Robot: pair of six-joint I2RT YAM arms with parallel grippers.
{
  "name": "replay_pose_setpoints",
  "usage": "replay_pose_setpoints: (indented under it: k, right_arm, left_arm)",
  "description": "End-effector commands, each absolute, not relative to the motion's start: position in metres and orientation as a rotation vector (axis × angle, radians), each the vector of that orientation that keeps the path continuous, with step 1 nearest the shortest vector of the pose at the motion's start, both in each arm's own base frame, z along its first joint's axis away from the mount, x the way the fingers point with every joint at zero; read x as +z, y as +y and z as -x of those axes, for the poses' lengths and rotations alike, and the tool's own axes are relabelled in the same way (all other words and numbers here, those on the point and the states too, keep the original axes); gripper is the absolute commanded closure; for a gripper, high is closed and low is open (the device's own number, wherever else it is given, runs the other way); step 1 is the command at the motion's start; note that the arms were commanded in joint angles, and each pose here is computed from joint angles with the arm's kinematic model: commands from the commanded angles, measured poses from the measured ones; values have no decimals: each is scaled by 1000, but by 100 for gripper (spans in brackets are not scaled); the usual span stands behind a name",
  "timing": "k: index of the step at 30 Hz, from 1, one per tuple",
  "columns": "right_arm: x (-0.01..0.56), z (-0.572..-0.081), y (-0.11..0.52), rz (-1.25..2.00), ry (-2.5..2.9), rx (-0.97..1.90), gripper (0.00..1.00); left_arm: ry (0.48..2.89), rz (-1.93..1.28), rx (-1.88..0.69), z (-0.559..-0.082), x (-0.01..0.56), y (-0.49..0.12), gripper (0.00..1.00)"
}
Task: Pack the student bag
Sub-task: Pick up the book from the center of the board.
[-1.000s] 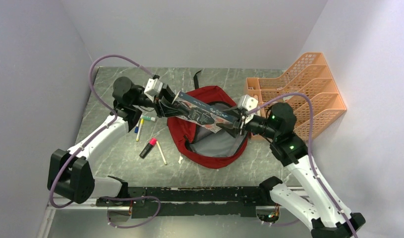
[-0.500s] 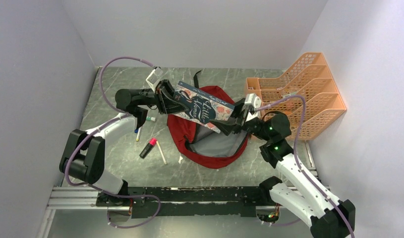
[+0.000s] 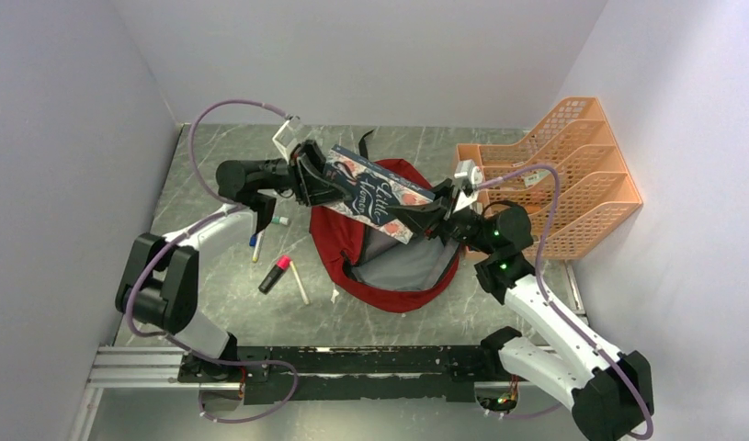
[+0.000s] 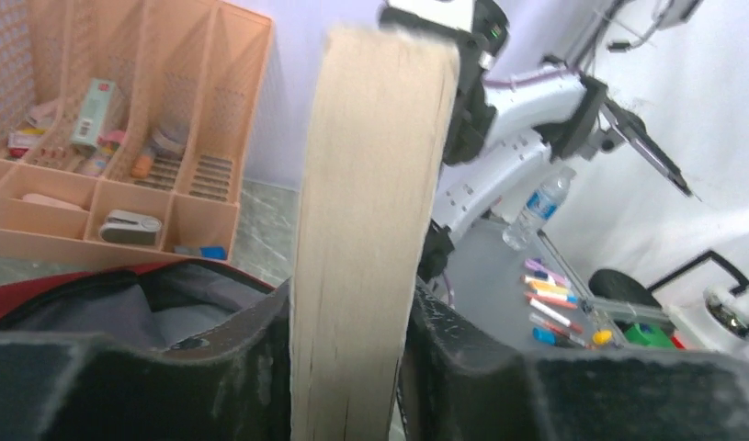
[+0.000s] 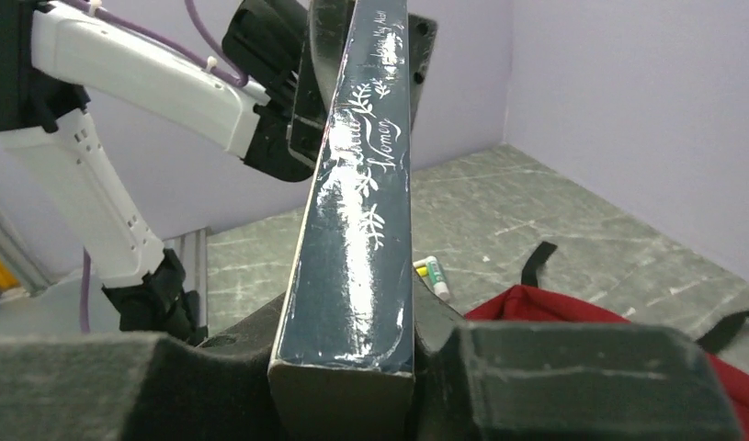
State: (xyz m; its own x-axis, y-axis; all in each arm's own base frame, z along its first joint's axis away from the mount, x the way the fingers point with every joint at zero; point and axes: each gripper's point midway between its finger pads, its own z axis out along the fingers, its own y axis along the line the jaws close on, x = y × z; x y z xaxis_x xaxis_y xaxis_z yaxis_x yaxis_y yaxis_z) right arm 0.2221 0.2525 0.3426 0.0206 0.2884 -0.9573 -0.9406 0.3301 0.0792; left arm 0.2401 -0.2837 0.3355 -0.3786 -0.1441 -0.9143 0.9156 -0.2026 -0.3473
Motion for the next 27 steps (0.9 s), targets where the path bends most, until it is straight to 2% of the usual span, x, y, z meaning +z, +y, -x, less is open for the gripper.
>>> replay_pose_setpoints:
  k: [1, 2, 3, 9, 13, 17, 21, 27]
  right_arm:
    - [359, -252, 224, 425, 1257, 988, 100]
    - [360, -261, 211, 312, 1294, 946, 100]
    - [359, -270, 196, 204, 1331, 894, 100]
    - [346, -290, 118, -222, 1499, 565, 100]
    - [323, -294, 84, -354, 1629, 347, 100]
    - [307, -293, 66, -405, 1735, 197, 100]
    - [286, -286, 61, -408, 1889, 101, 100]
    - [273, -273, 58, -455, 1907, 131, 100]
  left_arm:
    - [846, -1038, -1572, -236, 391, -277, 36]
    - [861, -1025, -1584, -240, 389, -278, 8]
    - [873, -1009, -1591, -245, 387, -279, 2]
    - [1076, -823, -1497, -292, 372, -284, 2]
    - [1391, -690, -1142, -346, 342, -283, 2]
    - [1614, -693, -874, -370, 316, -280, 2]
    - [1785, -811, -652, -364, 277, -290, 2]
    - [1802, -1011, -396, -323, 224, -330, 2]
